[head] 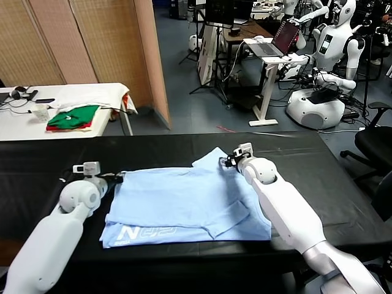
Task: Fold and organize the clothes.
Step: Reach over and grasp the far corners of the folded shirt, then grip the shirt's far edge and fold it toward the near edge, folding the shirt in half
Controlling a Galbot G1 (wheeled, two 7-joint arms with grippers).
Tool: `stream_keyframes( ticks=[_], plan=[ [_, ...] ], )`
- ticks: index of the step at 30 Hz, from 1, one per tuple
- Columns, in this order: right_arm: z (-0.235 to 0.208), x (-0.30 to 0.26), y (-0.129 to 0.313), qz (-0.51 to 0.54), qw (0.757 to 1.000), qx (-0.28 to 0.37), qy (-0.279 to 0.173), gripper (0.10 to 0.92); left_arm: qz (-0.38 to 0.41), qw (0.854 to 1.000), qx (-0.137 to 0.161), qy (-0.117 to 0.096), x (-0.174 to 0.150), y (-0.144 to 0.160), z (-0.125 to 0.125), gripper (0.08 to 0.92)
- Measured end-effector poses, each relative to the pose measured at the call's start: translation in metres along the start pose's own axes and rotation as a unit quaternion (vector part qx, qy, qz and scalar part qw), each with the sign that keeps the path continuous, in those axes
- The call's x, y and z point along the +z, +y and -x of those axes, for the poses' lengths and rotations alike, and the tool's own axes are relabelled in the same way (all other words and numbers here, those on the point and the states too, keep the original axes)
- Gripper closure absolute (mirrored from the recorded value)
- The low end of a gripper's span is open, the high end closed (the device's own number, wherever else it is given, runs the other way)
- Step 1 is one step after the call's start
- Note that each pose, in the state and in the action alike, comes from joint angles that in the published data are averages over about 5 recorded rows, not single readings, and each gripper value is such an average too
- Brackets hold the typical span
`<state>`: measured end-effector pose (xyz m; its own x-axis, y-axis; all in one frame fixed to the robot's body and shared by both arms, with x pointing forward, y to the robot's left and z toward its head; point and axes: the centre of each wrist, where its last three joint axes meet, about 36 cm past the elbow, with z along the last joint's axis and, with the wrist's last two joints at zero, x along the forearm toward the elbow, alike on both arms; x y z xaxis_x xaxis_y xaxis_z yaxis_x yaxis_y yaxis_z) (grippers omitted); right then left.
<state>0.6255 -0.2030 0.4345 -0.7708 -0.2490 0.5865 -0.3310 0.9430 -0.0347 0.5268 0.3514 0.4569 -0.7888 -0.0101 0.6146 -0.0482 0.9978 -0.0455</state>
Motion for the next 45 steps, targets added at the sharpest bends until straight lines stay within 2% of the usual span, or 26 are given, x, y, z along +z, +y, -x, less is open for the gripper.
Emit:
stream_keyframes(
  ticks=[2, 5, 8, 13, 16, 23, 30, 37, 45],
  plan=[
    [0.003, 0.0, 0.003, 0.001, 1.0, -0.001, 0.001, 0.204, 0.001, 1.0, 0.001, 0.004, 0.003, 0.0, 0.001, 0.106],
    [0.005, 0.0, 0.005, 0.001, 1.0, -0.004, 0.003, 0.253, 0.002, 1.0, 0.002, 0.01, 0.006, 0.0, 0.003, 0.188],
    [0.007, -0.001, 0.005, 0.001, 1.0, -0.005, 0.004, 0.309, 0.004, 1.0, 0.004, 0.013, 0.009, 0.001, 0.004, 0.318],
    [0.008, 0.001, 0.005, 0.001, 1.0, -0.006, 0.007, 0.444, 0.008, 1.0, 0.013, 0.013, 0.01, 0.002, 0.004, 0.629],
    [0.008, 0.002, 0.005, 0.002, 1.0, -0.006, 0.007, 0.524, 0.009, 1.0, 0.015, 0.014, 0.01, 0.002, 0.006, 0.759],
    [0.007, 0.007, 0.003, 0.008, 1.0, 0.002, -0.01, 0.76, 0.016, 1.0, 0.022, 0.006, 0.007, 0.0, 0.009, 0.831],
    [-0.003, 0.014, -0.002, 0.005, 0.999, 0.008, -0.045, 0.865, 0.015, 1.0, 0.02, -0.009, 0.009, -0.002, -0.002, 0.855],
    [-0.028, 0.014, -0.005, 0.002, 0.996, 0.006, -0.09, 0.881, 0.011, 0.999, 0.022, -0.021, 0.011, -0.002, -0.024, 0.855],
    [-0.07, 0.02, -0.011, -0.011, 0.993, 0.012, -0.114, 0.881, 0.033, 0.998, 0.023, -0.041, 0.016, 0.002, -0.061, 0.855]
  ],
)
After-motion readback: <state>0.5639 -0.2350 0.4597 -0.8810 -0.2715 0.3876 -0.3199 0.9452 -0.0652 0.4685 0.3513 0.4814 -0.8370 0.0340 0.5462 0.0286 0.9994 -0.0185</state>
